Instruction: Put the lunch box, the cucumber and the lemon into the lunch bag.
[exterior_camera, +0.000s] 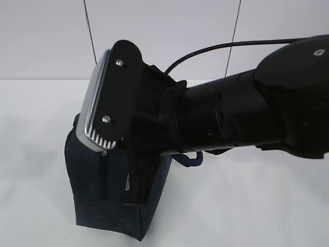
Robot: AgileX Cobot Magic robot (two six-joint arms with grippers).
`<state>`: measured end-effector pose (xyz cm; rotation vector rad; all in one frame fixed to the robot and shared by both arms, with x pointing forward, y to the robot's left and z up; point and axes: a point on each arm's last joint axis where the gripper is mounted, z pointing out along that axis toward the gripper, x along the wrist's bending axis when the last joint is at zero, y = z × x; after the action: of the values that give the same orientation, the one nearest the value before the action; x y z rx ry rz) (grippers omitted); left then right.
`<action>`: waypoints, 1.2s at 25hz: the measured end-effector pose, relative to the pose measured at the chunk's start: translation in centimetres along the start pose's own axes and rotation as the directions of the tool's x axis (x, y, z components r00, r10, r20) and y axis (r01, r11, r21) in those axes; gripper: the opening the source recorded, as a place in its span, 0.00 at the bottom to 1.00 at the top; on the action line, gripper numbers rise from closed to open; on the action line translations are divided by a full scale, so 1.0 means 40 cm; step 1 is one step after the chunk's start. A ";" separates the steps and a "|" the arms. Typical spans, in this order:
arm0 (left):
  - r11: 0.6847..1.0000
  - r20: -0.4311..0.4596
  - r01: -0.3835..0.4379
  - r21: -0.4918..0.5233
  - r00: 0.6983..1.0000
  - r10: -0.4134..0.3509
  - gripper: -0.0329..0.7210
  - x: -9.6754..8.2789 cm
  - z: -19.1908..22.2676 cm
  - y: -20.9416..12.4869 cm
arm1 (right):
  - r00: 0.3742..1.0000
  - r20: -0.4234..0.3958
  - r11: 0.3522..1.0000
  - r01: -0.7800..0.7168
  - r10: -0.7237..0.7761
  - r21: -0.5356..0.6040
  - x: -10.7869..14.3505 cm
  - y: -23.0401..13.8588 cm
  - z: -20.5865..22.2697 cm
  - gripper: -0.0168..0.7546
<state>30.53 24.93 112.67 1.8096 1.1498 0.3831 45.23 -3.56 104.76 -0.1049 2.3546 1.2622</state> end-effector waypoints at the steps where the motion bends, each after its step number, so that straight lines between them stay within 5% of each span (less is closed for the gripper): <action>1: 1.000 0.003 0.007 0.006 1.000 -0.007 0.62 0.001 0.010 -0.002 | 1.000 0.006 1.000 0.004 -0.004 0.000 -0.002 0.001 0.000 0.03; 16: 0.995 0.014 0.057 -0.085 0.998 -0.056 0.62 0.015 0.081 -0.016 | 0.997 0.060 0.997 -0.042 0.045 -0.059 -0.034 0.038 -0.004 0.03; 30: 0.996 -0.048 0.092 0.000 0.995 -0.092 0.65 0.048 0.246 -0.007 | 0.996 0.047 0.996 -0.074 0.076 -0.045 -0.030 0.024 0.017 0.03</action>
<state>37.91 21.28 106.91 1.7506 1.2626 0.3723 46.27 -2.66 105.69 0.0002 2.3098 1.3360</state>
